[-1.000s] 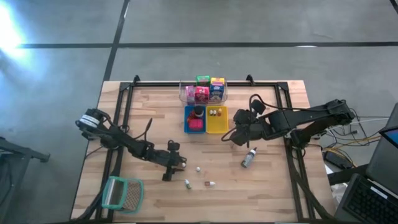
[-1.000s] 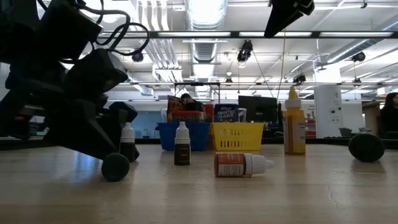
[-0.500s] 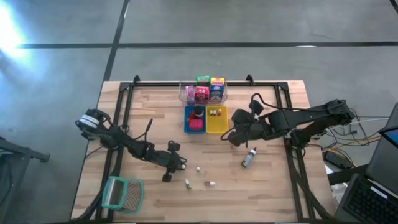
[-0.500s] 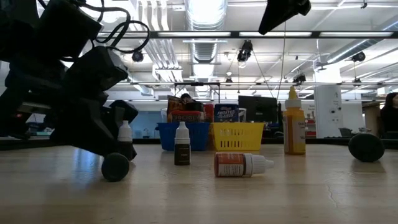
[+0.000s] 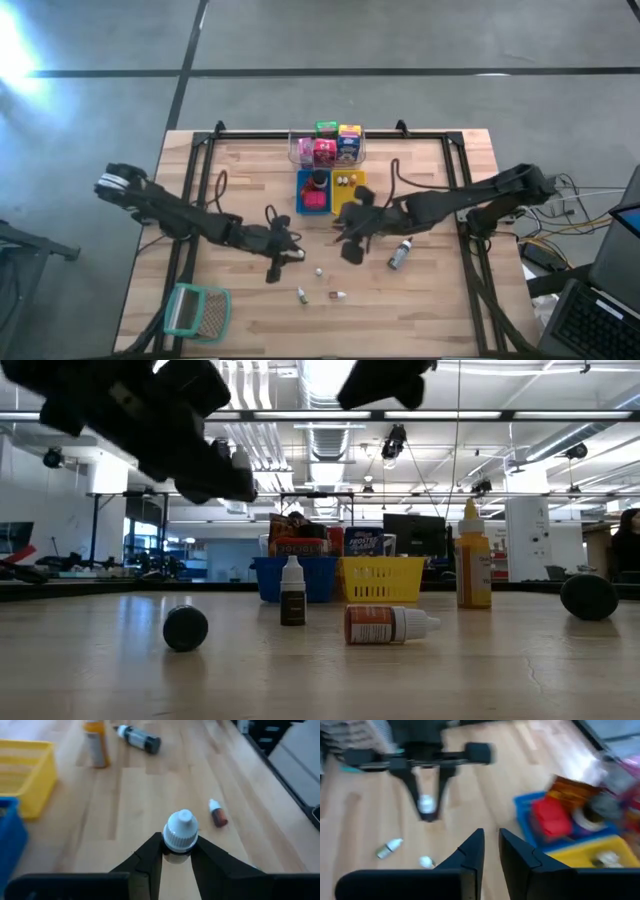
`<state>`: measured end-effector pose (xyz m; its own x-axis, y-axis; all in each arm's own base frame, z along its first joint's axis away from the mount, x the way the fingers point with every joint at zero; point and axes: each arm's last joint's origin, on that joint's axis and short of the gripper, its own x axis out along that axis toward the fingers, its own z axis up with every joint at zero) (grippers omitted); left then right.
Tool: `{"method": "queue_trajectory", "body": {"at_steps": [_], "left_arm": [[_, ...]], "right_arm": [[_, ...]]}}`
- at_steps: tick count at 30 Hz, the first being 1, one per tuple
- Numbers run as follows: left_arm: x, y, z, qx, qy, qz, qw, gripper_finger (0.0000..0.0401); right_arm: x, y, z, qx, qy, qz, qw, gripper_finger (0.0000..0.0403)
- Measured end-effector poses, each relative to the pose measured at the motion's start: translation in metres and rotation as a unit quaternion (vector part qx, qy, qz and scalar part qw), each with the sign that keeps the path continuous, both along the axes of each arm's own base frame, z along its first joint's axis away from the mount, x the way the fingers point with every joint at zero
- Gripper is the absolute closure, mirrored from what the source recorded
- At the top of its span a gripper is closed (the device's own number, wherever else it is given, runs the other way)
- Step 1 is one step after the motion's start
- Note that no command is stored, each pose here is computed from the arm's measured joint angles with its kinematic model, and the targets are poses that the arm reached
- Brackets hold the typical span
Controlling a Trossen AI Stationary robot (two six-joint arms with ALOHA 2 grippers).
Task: Pick & Place Kitchen Items
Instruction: Put the small red food coloring bottle into the yellow bin
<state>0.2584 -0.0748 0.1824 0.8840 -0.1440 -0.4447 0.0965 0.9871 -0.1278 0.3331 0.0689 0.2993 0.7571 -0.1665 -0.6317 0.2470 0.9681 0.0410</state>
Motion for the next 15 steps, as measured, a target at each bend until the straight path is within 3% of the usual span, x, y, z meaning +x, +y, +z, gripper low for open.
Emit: {"method": "queue_trajectory", "body": {"at_steps": [10, 15], "left_arm": [[0.007, 0.011, 0.056, 0.037, 0.069, 0.028, 0.997, 0.0305], [0.009, 0.012, 0.064, 0.073, 0.090, 0.022, 0.993, 0.0305]], "right_arm": [[0.042, -0.001, -0.014, 0.047, 0.008, 0.062, 0.997, 0.0296], [0.054, -0.001, -0.011, 0.038, 0.000, 0.083, 0.996, 0.0276]]}}
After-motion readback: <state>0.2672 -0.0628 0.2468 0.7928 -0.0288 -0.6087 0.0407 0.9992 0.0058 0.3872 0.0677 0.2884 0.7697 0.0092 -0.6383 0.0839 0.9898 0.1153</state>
